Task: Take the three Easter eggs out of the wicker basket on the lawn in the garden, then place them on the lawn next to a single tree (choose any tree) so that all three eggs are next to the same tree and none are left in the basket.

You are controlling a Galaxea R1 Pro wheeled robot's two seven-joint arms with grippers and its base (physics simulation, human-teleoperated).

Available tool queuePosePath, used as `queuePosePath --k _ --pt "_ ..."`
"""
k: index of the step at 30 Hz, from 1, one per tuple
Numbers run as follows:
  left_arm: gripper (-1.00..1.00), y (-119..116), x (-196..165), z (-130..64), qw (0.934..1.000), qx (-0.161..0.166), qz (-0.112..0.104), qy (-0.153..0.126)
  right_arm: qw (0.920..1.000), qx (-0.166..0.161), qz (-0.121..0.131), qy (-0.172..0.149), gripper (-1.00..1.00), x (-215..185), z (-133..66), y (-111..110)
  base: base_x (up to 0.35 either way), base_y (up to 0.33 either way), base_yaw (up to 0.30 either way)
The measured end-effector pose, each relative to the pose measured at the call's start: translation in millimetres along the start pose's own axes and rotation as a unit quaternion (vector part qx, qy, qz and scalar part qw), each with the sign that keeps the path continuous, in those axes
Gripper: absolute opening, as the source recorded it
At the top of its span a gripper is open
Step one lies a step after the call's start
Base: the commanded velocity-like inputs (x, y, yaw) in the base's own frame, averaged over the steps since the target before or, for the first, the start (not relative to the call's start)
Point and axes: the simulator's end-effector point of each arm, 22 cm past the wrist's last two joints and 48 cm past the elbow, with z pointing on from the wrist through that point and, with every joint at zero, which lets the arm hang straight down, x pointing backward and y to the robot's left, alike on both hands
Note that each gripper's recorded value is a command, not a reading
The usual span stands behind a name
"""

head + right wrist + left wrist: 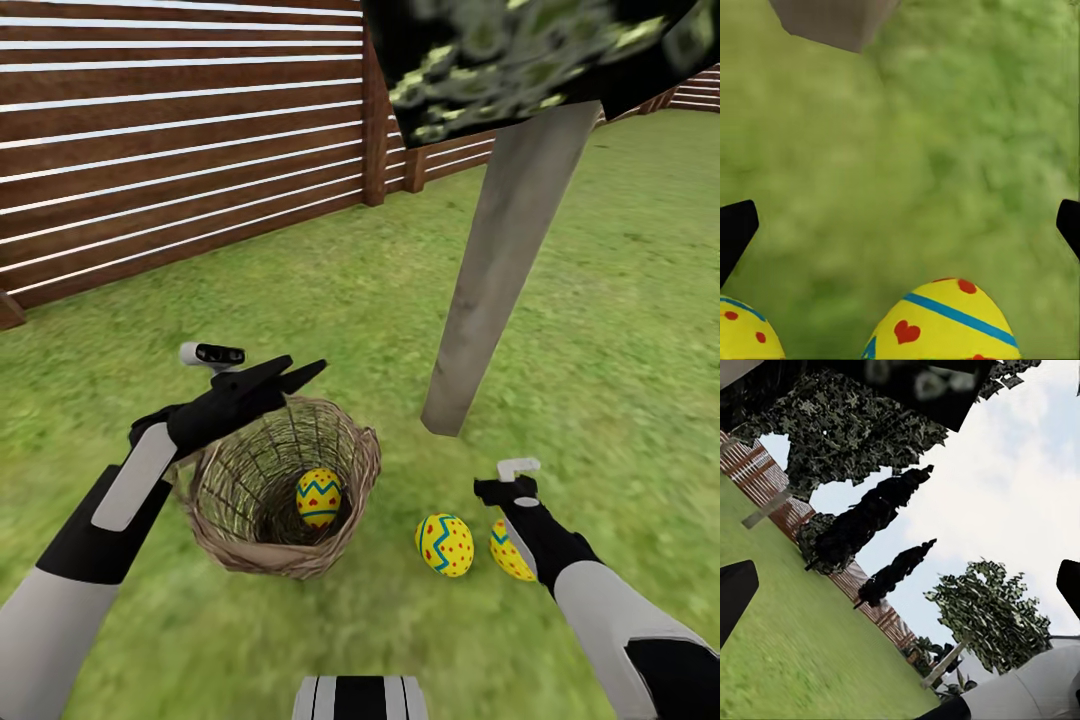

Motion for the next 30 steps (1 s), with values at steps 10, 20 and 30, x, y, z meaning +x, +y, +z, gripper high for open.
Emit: queuePosePath --k 10,20,30 --pt "1.0 3.8 -15.3 -24.5 0.9995 -0.027 0.016 -0.008 0.9995 0.032 -0.002 -0.007 1.0 -2.0 1.5 -23.1 0.0 0.0 0.0" --pt "1.0 4.4 -22.2 -32.7 0.999 -0.036 0.023 -0.011 0.9953 0.042 0.044 -0.075 1.0 -94.0 -21.8 -39.7 0.0 0.0 0.0" --pt "1.0 4.3 -22.2 -32.2 0.9991 -0.035 0.022 -0.012 0.9966 0.041 0.044 -0.057 1.0 -90.7 -26.2 -40.9 -0.034 0.0 0.0"
